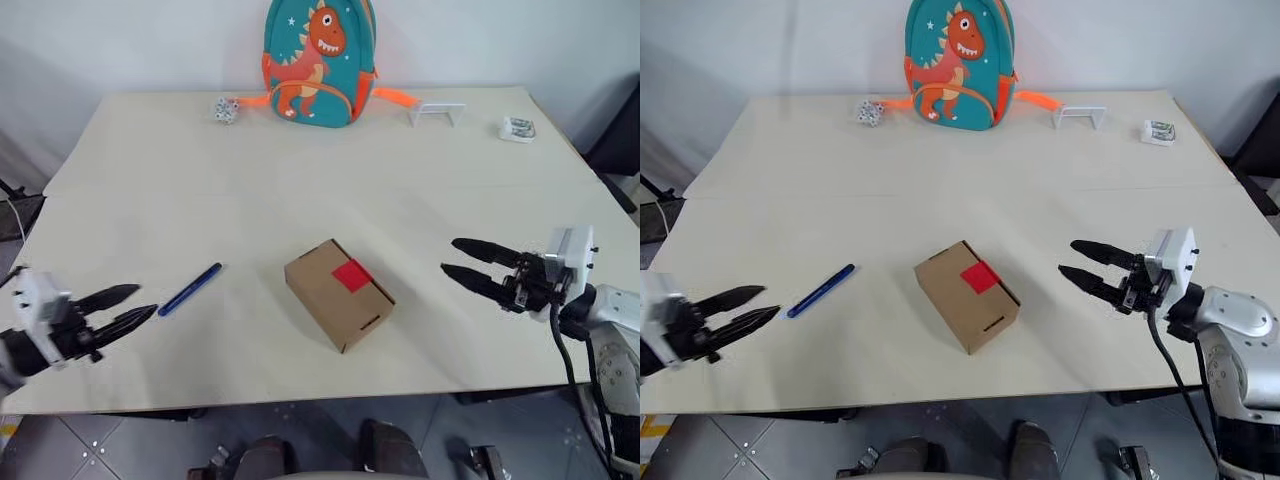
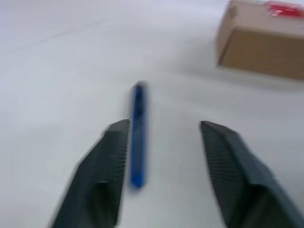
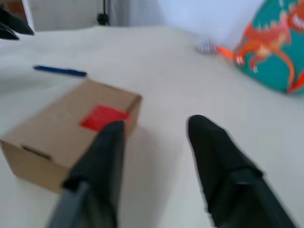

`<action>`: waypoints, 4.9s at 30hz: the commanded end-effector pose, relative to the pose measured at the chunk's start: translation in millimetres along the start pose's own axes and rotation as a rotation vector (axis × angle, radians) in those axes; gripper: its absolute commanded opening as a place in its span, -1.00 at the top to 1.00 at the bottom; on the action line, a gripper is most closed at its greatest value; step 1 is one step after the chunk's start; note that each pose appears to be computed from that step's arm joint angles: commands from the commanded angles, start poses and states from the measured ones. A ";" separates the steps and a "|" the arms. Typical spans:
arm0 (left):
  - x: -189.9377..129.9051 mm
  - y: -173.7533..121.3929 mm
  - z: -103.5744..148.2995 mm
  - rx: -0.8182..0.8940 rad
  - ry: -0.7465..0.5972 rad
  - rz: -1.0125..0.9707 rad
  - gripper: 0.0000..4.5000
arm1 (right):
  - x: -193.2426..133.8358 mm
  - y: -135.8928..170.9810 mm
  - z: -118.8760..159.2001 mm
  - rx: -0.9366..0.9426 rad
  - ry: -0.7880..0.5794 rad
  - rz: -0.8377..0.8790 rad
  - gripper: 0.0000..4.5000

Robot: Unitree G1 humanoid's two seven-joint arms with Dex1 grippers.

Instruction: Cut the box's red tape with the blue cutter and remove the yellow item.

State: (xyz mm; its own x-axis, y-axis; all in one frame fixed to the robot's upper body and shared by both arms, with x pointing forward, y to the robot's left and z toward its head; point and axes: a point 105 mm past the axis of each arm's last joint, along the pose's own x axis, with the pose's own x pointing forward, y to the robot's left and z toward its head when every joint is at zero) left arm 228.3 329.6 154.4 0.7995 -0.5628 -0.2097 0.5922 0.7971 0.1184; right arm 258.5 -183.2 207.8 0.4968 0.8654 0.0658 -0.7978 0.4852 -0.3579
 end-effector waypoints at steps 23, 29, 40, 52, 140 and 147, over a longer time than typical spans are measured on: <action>41.1 -5.6 -15.5 0.110 0.100 0.017 -1.00 | 11.2 51.4 28.0 -0.008 -0.195 0.251 -0.97; 68.0 0.2 -34.7 0.101 0.142 0.063 -1.00 | 15.1 51.8 27.1 -0.008 -0.186 0.263 -0.97; 84.7 -4.0 -49.3 0.027 0.192 0.083 -1.00 | 18.7 54.6 28.2 -0.014 -0.185 0.237 -0.97; 81.8 -8.5 -59.1 0.060 0.251 0.072 0.26 | 15.6 49.0 25.8 -0.017 -0.174 0.209 -1.00; 171.3 -246.1 -11.9 0.344 0.328 -0.795 0.79 | 20.4 118.1 -70.9 0.267 0.632 0.294 0.98; 171.2 -242.8 -12.0 0.352 0.336 -0.780 0.79 | 19.8 110.8 -81.2 0.268 0.664 0.274 0.98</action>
State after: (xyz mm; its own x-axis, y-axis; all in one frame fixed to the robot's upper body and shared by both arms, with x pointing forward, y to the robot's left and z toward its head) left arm 221.3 40.2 86.2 0.1190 -0.7972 -0.5919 0.9912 0.0611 0.1170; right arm 203.8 -120.2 95.2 0.2799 0.7551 -0.5929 -0.9426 0.3332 -0.0206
